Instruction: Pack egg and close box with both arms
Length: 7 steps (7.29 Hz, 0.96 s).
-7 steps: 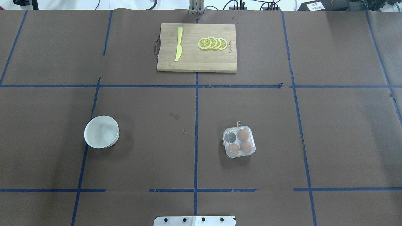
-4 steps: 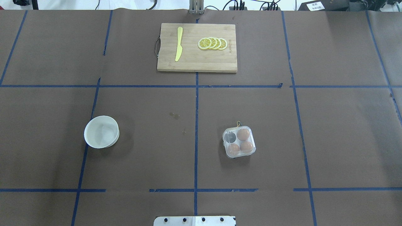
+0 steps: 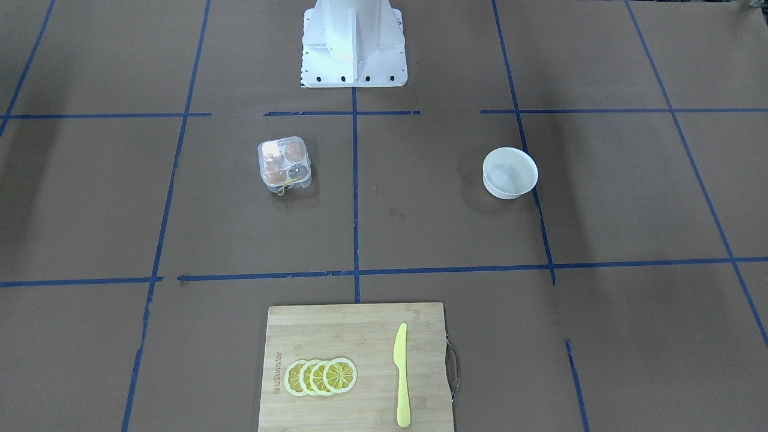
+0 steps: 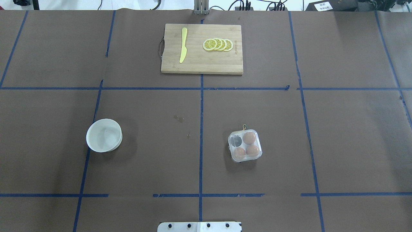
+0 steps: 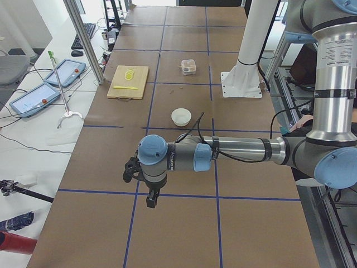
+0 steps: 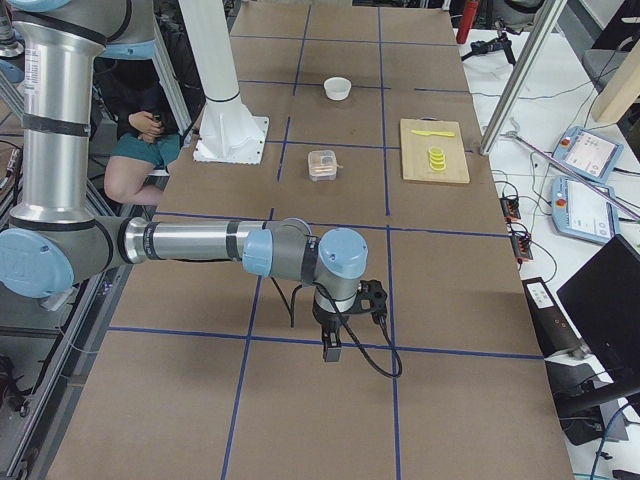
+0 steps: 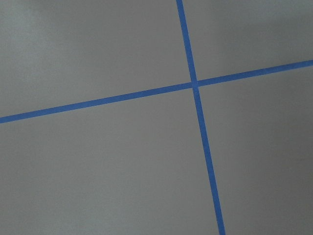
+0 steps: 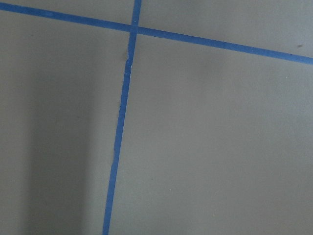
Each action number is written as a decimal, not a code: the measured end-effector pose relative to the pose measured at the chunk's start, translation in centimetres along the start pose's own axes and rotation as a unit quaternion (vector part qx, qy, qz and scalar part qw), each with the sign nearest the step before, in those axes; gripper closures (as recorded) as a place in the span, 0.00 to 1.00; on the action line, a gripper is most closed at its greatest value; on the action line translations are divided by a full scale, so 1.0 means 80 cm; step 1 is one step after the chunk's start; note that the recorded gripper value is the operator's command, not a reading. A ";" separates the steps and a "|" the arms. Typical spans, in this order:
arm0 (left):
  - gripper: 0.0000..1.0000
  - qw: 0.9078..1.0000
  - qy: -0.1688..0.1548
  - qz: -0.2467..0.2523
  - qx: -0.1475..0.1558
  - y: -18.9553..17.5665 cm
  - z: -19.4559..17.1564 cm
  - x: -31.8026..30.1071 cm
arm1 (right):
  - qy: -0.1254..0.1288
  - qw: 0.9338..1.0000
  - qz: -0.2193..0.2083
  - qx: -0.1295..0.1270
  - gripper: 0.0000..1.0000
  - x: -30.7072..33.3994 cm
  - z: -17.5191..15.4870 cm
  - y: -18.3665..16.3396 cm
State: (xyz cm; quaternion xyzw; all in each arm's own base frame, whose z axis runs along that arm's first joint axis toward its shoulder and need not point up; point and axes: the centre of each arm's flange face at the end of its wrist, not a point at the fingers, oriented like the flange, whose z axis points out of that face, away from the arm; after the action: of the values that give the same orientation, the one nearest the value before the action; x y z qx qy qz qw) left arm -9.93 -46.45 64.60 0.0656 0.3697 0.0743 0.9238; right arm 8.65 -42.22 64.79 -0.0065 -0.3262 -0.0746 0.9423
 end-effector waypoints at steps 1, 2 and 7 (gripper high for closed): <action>0.00 1.000 -0.001 0.003 0.003 -0.001 0.000 0.000 | 0.000 1.000 0.000 0.000 0.00 0.000 0.000 -0.001; 0.00 1.000 -0.001 0.006 0.006 -0.002 -0.001 0.001 | 0.000 1.000 0.000 0.000 0.00 -0.001 0.000 -0.001; 0.00 1.000 -0.002 0.008 0.008 -0.002 -0.001 0.001 | -0.001 1.000 -0.001 0.000 0.00 -0.001 0.000 -0.001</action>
State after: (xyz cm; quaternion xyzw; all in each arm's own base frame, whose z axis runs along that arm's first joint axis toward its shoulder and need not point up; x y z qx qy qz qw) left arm -9.91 -46.60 64.47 0.0757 0.3681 0.0784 0.9234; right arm 8.58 -42.30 64.73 -0.0061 -0.3268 -0.0751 0.9421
